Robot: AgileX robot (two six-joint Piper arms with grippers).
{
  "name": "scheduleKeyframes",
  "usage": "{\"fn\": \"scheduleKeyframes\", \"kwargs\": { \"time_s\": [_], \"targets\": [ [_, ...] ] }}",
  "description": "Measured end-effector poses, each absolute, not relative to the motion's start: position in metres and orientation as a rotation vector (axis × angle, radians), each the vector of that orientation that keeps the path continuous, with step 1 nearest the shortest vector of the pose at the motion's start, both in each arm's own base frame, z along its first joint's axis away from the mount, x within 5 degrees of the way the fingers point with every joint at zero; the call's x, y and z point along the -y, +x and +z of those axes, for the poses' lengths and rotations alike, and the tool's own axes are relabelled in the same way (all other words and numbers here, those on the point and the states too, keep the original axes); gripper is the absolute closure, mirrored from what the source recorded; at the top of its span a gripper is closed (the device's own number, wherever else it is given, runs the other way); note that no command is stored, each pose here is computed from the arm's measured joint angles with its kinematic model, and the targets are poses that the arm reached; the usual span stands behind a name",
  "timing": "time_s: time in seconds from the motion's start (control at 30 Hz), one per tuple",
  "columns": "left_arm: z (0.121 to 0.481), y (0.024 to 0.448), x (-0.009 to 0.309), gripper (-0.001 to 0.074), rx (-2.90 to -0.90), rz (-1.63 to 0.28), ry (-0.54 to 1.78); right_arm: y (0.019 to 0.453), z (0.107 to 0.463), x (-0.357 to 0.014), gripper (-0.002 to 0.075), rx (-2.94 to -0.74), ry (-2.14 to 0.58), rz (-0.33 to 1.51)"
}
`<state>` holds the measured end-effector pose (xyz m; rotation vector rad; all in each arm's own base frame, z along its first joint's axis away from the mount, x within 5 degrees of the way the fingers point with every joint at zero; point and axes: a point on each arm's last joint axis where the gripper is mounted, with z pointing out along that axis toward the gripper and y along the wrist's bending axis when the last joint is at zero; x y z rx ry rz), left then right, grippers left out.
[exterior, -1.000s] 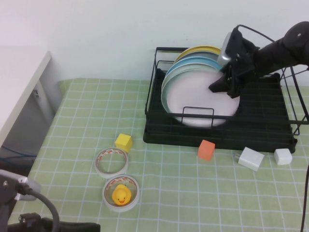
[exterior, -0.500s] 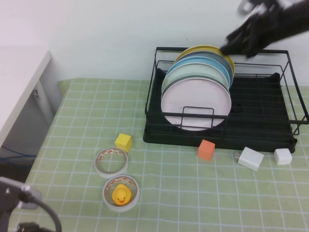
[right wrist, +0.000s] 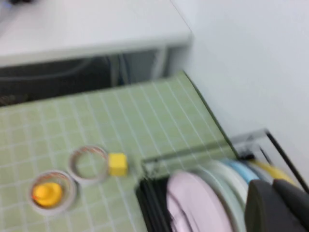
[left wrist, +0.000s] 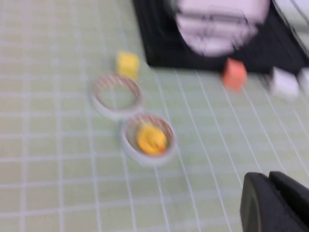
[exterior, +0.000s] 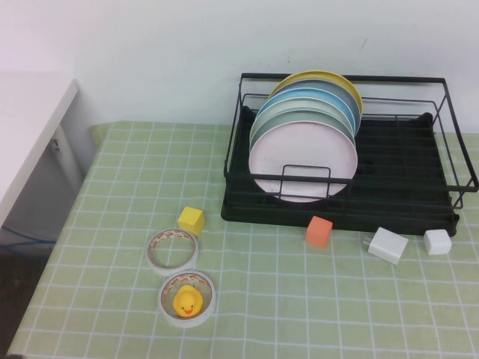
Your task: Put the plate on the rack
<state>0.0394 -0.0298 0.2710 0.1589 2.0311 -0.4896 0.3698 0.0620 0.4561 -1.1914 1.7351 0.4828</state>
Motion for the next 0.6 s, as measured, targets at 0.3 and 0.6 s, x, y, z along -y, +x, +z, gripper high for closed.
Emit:
{"fn": "scheduleKeyframes", "kwargs": {
  "time_s": [0.3,0.6],
  "targets": [
    [0.271,0.025,0.022,0.0735,-1.978,-0.478,0.064,0.244,0.484,-0.083,0.0714,-1.508,-1.198,0.390],
    [0.270,0.024,0.022,0.0735,-1.984,-0.479,0.063,0.144,0.451,-0.072,0.0714,-1.396,-1.021,0.270]
  ]
}}
